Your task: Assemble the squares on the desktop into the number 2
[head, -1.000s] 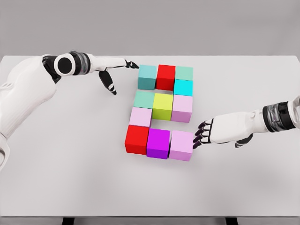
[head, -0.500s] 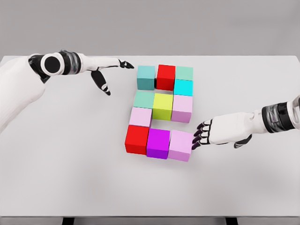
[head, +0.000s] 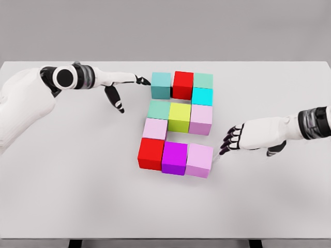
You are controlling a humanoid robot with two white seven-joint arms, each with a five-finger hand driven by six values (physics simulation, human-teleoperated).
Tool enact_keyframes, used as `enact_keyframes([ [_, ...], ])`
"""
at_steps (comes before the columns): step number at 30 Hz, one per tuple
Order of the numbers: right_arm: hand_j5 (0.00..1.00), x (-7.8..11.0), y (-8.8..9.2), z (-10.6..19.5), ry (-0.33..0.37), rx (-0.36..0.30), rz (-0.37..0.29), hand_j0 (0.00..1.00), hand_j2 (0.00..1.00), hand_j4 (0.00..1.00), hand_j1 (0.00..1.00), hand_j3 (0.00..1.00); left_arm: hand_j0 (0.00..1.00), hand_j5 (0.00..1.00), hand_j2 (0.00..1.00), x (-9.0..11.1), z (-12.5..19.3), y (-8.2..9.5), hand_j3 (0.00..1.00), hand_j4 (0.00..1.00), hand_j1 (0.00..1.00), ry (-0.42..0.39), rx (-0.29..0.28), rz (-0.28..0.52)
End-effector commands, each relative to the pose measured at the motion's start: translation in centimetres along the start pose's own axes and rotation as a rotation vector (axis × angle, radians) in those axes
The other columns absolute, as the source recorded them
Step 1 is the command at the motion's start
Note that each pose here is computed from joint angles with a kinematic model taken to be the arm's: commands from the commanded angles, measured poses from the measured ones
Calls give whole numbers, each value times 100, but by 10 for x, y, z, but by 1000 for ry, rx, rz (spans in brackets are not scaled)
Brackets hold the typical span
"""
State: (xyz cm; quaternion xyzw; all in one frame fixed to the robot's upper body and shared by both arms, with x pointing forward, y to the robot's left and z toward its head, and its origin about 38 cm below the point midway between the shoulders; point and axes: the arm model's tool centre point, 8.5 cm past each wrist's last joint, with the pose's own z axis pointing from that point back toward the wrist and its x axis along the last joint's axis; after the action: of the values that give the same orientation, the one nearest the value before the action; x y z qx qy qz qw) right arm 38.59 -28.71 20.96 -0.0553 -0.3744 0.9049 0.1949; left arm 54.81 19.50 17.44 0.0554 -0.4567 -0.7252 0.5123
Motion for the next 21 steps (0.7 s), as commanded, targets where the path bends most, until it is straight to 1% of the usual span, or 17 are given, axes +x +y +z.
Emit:
enact_keyframes([
  [1, 100, -24, 4, 17, 79, -16, -49, 100, 100, 100, 100, 100, 100, 100, 100, 3, -2, 0, 100, 100, 100, -5, 0, 1],
  [2, 100, -36, 6, 25, 118, -23, -73, 100, 100, 100, 100, 100, 100, 100, 100, 3, -2, 1, 100, 100, 100, -5, 1, 1],
  [3, 100, -43, 6, 30, 140, -32, -84, 100, 100, 100, 100, 100, 100, 100, 100, 3, -2, 1, 100, 100, 100, -4, 1, 2],
  [6, 100, -51, 10, 36, 163, -35, -108, 100, 100, 100, 100, 100, 100, 100, 100, 4, -4, 1, 100, 100, 100, -4, 0, 2],
  [8, 100, -55, 10, 40, 164, -63, -146, 100, 100, 100, 100, 100, 100, 100, 100, 5, -4, 1, 100, 100, 100, -3, 0, 1],
  [9, 100, -57, 8, 43, 171, -75, -151, 100, 100, 100, 100, 100, 100, 100, 100, 4, -3, 1, 100, 100, 100, -2, 0, 1],
  [11, 100, -59, 8, 44, 175, -78, -154, 100, 100, 100, 100, 100, 100, 100, 100, 5, -4, 2, 100, 100, 100, -3, 1, 0],
  [12, 100, -59, 8, 44, 175, -78, -154, 100, 100, 100, 100, 100, 100, 100, 100, 8, -6, 2, 100, 100, 100, -9, 0, 0],
  [15, 100, -59, 6, 47, 176, -89, -160, 100, 100, 100, 100, 100, 100, 100, 100, 6, -10, 0, 100, 100, 100, 1, -4, 11],
  [18, 100, -64, 5, 52, 176, -126, -198, 100, 100, 100, 100, 100, 100, 100, 100, 3, -5, 5, 100, 100, 100, 5, 8, 13],
  [21, 100, -65, 6, 54, 179, -131, -207, 100, 100, 100, 100, 100, 100, 100, 100, 0, -2, 7, 100, 100, 100, 11, 14, 14],
])
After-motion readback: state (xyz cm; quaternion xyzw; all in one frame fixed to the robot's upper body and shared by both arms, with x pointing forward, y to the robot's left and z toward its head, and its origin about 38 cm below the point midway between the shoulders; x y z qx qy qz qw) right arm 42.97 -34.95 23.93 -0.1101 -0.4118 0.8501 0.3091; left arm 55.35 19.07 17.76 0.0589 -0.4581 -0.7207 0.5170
